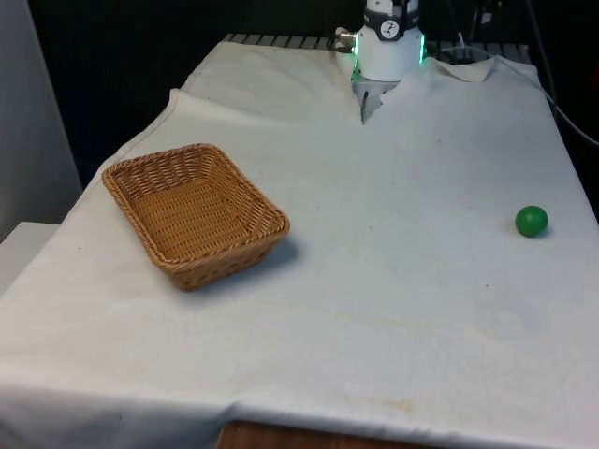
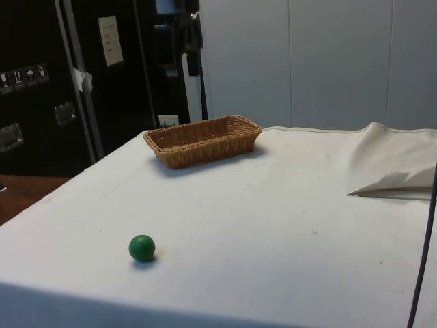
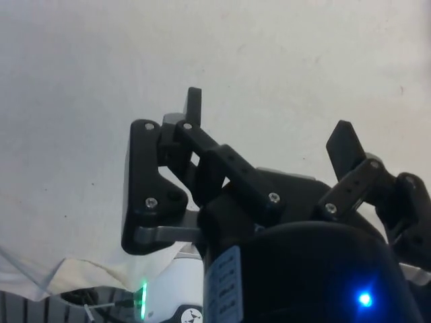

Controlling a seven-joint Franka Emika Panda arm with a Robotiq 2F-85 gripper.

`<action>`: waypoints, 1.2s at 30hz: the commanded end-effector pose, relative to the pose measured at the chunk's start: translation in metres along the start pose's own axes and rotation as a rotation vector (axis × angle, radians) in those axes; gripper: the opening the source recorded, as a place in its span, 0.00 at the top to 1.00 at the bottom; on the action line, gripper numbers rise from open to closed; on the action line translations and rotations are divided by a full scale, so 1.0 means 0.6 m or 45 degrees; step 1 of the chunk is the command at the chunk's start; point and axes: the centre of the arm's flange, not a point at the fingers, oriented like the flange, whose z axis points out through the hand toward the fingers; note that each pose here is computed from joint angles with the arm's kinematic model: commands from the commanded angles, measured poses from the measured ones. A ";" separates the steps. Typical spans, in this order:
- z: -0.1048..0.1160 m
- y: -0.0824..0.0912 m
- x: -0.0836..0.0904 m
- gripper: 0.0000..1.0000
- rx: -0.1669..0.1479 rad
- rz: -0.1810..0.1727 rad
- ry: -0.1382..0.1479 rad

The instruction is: Pick up the ball and place it into the basket.

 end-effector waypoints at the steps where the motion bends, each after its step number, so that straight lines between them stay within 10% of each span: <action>1: 0.003 -0.009 0.003 0.00 -0.004 0.007 0.001; 24: 0.074 -0.070 0.028 0.00 0.116 0.042 0.045; 36: 0.117 -0.108 0.033 0.00 0.117 0.013 0.067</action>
